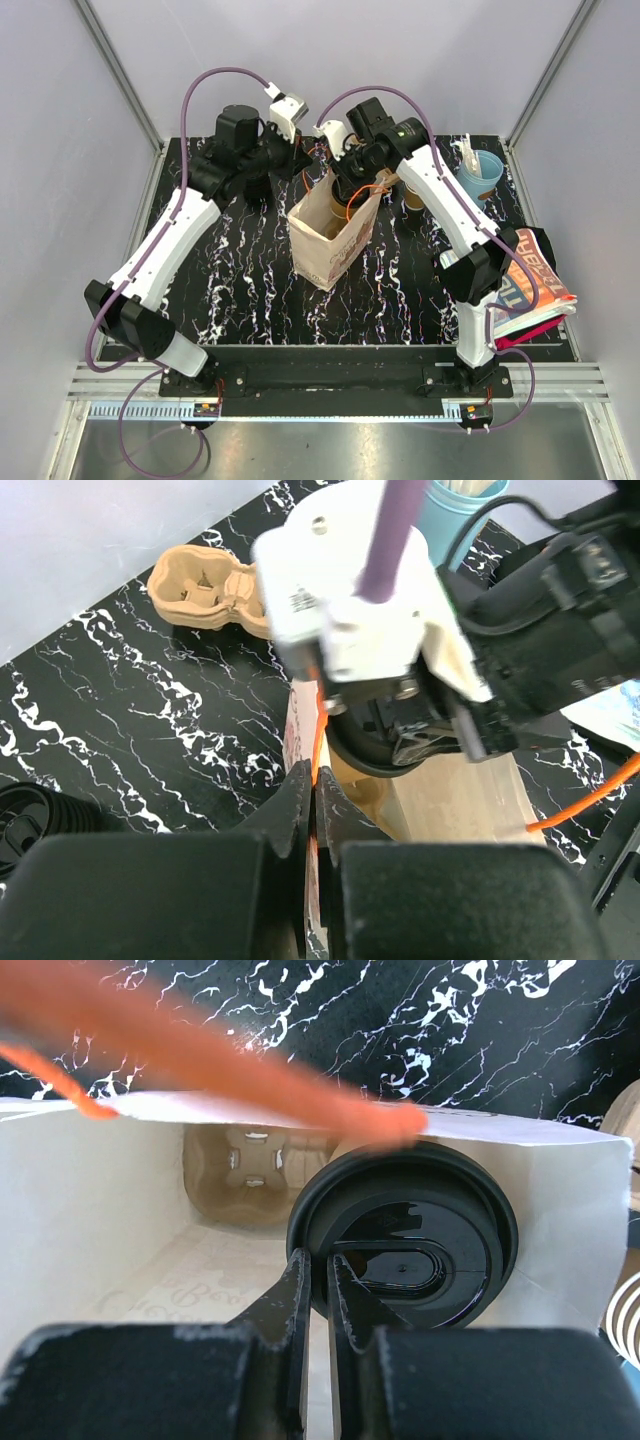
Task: Pack the takeout coffee
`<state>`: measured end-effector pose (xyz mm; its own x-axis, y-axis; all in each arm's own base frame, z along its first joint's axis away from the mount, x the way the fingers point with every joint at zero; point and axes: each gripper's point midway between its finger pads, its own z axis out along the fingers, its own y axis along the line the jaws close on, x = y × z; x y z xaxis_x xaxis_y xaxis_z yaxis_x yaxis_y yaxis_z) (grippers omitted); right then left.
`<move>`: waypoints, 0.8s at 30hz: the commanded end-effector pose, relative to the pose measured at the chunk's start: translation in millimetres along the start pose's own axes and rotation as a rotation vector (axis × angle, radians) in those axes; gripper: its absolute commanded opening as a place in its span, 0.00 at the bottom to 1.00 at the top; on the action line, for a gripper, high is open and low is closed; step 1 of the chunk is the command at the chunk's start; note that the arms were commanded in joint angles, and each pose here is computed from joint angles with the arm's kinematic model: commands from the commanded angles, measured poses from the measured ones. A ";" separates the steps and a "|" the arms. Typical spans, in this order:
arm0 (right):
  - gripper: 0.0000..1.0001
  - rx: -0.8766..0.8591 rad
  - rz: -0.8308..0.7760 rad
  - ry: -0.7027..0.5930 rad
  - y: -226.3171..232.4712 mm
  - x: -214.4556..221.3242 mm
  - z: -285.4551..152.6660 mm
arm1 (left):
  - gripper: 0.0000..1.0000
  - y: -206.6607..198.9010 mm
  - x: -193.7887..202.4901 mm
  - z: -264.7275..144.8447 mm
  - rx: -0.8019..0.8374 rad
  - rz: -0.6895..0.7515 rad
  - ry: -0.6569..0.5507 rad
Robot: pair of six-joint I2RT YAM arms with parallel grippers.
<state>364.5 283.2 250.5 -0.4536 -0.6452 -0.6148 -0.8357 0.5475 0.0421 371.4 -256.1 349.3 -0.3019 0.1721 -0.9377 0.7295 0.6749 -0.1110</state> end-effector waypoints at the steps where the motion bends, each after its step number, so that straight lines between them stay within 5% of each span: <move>1: 0.00 0.006 -0.008 -0.024 0.2 -7.5 2.7 | 0.00 -8.8 -24.2 -10.7 0.014 0.043 -0.089; 24: 0.00 0.024 0.059 0.003 -21.1 16.1 5.4 | 0.00 23.5 -22.2 -10.2 -0.169 0.014 -0.096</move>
<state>374.3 265.2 215.4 -0.5274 -0.6421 -0.5564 -0.8023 0.5919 0.0774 381.9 -246.3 342.3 -0.3006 0.1682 -0.9388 0.6705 0.7373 -0.0826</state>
